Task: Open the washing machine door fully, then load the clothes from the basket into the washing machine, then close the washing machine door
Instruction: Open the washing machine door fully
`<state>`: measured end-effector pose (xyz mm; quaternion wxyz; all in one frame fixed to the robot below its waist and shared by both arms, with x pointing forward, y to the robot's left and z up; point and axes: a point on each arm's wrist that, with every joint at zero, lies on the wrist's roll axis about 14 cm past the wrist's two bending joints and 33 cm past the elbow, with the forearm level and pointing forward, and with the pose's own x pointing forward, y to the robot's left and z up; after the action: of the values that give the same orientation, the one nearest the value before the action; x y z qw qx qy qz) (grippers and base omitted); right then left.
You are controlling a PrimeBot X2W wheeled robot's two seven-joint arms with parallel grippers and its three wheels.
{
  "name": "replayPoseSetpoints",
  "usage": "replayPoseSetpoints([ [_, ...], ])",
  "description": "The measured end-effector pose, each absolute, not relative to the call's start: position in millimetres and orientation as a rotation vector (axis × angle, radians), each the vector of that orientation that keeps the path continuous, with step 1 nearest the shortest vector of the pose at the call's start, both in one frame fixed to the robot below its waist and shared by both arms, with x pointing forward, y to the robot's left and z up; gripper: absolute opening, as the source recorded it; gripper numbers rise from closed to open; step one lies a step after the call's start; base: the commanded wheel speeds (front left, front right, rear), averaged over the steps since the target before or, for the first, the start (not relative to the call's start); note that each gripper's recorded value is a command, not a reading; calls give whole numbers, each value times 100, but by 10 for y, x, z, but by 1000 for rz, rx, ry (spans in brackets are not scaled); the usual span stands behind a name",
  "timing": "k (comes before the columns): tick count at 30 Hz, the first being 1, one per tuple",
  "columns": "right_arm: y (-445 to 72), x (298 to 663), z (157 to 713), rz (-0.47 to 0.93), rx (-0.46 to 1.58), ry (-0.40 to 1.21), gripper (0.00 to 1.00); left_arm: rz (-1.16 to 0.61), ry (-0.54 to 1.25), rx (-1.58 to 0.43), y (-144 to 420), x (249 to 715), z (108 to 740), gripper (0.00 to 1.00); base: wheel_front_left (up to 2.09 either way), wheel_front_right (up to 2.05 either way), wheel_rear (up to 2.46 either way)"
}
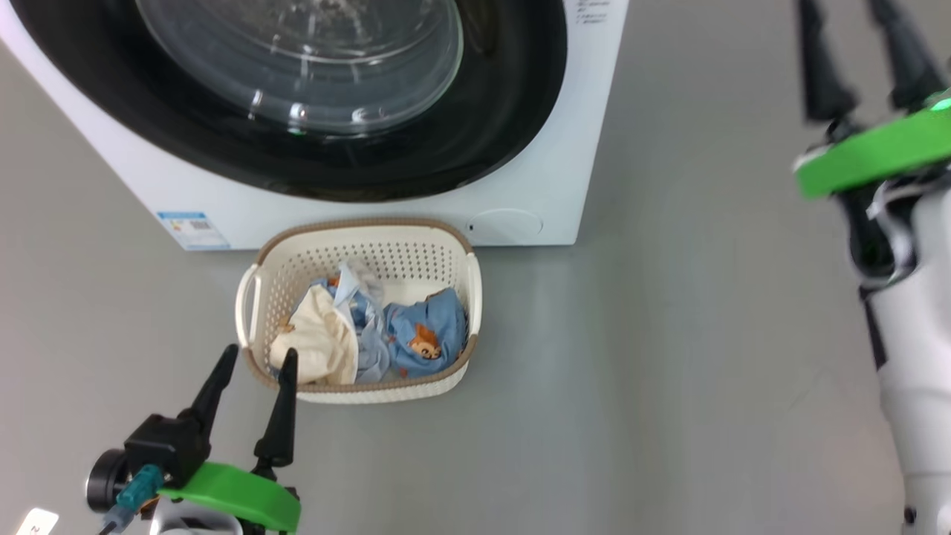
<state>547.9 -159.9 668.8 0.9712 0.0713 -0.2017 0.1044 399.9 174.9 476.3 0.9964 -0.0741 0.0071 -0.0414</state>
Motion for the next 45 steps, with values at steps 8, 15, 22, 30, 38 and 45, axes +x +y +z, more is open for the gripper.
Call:
replayPoseSetpoints([
  [8,-1786,5801,6719,136,557,-401,0,-72,34,-147,1790,4085,4682,100,0,0,0],
  [15,-1849,6119,6425,88,840,-315,0,-65,50,-144,1816,4199,4607,100,0,0,0],
  [22,-1664,6409,6133,107,1016,-172,0,-44,65,-161,1845,4264,4531,100,0,0,0],
  [30,-1210,6651,5877,210,1109,49,0,-30,77,-164,1880,4330,4462,100,0,0,0],
  [38,-844,6830,5790,301,1090,190,0,-10,83,-172,1930,4366,4416,100,0,0,0],
  [45,-642,6925,5646,343,1076,284,0,-8,81,-174,1935,4426,4396,100,0,0,0],
])
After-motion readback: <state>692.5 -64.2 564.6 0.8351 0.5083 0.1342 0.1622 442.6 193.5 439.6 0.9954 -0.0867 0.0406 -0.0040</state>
